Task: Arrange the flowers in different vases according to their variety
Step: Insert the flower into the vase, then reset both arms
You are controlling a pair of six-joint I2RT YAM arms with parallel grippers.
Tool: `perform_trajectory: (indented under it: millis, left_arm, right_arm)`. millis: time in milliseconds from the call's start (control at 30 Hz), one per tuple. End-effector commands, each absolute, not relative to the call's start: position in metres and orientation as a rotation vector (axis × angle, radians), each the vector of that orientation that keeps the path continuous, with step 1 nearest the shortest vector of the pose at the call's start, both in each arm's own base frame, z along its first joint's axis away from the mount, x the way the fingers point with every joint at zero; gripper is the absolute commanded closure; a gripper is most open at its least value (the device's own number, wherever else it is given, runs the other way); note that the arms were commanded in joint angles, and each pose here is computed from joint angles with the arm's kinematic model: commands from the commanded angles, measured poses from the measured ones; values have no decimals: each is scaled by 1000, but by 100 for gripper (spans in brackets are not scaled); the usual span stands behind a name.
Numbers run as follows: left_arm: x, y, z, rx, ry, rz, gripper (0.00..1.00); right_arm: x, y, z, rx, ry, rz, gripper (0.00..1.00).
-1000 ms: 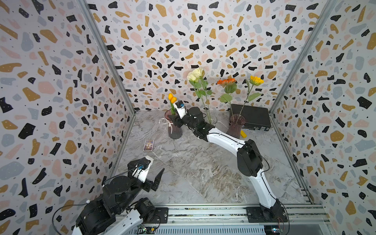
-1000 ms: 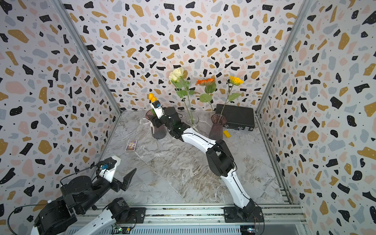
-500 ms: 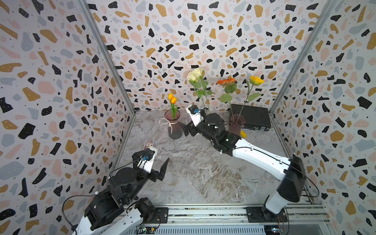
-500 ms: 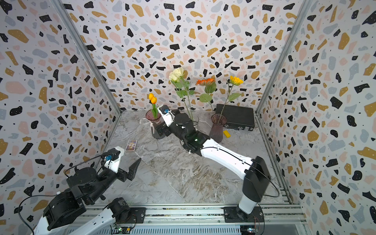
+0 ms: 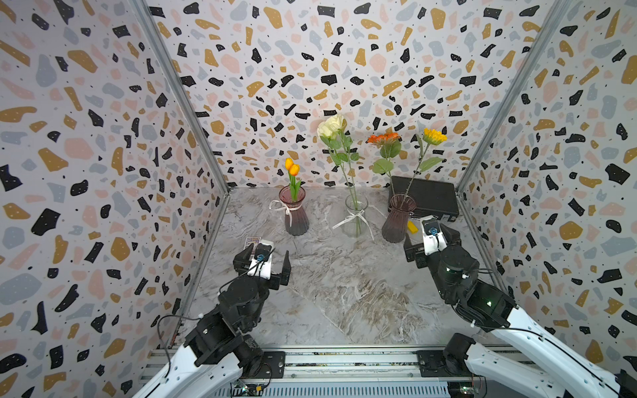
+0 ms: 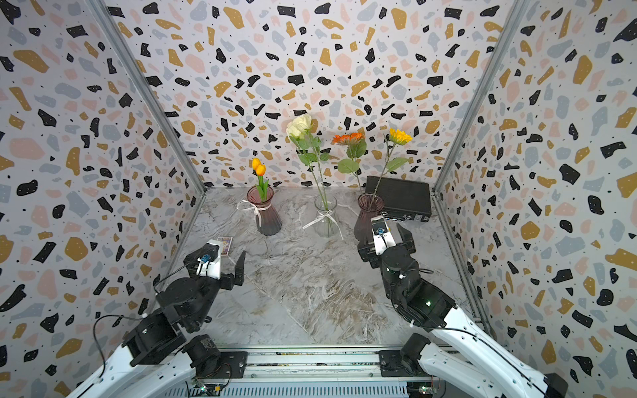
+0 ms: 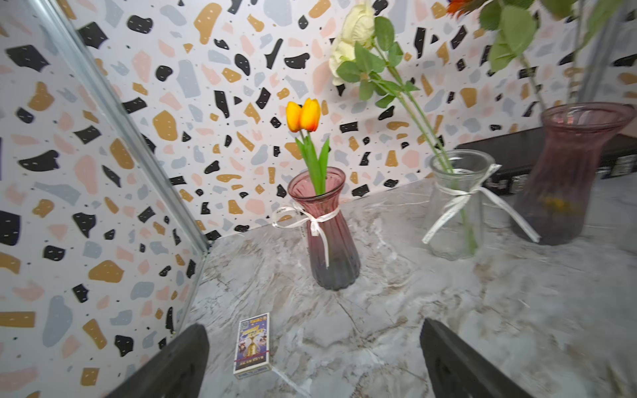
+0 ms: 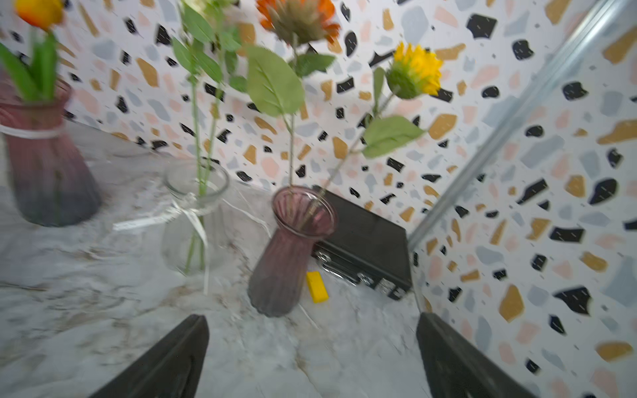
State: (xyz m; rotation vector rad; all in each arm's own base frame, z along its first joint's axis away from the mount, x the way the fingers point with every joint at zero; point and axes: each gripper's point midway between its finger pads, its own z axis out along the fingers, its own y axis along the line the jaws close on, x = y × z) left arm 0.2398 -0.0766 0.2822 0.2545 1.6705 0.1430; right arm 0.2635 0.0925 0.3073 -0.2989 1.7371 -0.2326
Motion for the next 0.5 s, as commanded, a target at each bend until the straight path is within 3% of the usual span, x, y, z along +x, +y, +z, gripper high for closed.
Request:
perform_trajectory:
  millis: [0, 200, 300, 467]
  left_arm:
    - [257, -51, 289, 21, 1559, 329, 0]
    - [283, -35, 246, -192, 1534, 281, 0]
    - [296, -23, 227, -250, 1509, 313, 0]
    - [322, -40, 189, -1, 1566, 453, 0]
  right_arm:
    - [259, 46, 283, -159, 1769, -384, 0]
    - [290, 12, 243, 40, 1652, -409, 0]
    - [315, -12, 196, 164, 1750, -436, 0]
    - [343, -8, 158, 66, 1693, -508, 0]
